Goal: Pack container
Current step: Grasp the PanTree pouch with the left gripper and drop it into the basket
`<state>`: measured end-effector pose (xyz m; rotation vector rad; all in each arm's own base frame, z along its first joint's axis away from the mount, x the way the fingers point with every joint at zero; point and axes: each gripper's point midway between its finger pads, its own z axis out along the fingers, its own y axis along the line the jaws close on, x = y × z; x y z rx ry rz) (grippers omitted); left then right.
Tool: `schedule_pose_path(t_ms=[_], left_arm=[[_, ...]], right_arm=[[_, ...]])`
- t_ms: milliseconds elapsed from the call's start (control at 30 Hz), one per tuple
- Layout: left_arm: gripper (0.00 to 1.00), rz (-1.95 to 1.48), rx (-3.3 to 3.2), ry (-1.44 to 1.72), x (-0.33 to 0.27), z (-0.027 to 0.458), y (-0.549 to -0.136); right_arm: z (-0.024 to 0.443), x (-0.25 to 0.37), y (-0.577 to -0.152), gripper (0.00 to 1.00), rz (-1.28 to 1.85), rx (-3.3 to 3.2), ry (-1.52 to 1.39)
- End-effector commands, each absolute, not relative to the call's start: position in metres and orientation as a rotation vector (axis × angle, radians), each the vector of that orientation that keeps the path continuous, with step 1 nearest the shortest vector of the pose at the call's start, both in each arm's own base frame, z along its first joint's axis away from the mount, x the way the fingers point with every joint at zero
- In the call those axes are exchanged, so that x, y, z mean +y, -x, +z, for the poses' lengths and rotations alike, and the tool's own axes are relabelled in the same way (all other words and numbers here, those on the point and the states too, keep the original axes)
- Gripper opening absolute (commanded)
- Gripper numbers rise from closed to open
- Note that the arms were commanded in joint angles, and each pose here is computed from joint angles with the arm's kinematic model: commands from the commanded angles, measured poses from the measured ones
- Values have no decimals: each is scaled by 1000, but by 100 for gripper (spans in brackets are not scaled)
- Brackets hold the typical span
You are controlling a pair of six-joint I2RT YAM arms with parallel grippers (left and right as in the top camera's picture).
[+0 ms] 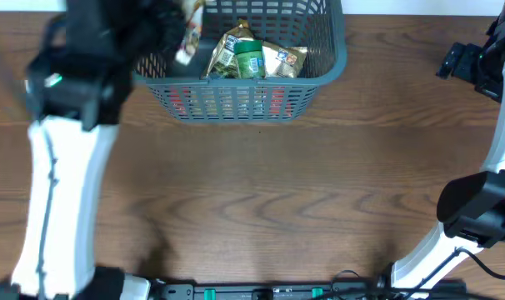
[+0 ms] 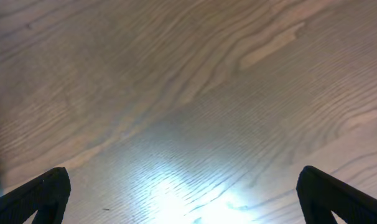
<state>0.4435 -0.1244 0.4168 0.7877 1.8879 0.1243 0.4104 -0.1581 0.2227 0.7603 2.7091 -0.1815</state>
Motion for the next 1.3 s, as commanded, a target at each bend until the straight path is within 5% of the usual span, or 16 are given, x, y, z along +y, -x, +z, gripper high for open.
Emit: schedule_pose_path(t_ms=[0, 367, 700, 767, 867, 1100, 1267], left_arm=[[6, 378, 1814, -1083, -127, 381, -482], [6, 337, 2061, -1207, -127, 226, -552], [6, 314, 2202, -1235, -107, 152, -567], [22, 312, 2218, -1230, -102, 148, -567], [98, 294, 2249, -1169, -100, 147, -567], [98, 232, 2304, -960, -100, 167, -563], [98, 238, 2249, -896, -99, 224, -545]], right_arm=[[222, -158, -408, 99, -167, 2719, -753], [220, -157, -404, 99, -167, 2740, -755], [220, -156, -403, 99, -168, 2747, -749], [219, -156, -401, 99, -168, 2753, -750], [219, -155, -399, 99, -168, 2765, -750], [218, -155, -398, 99, -168, 2769, -747], [218, -155, -398, 99, -169, 2771, -742]])
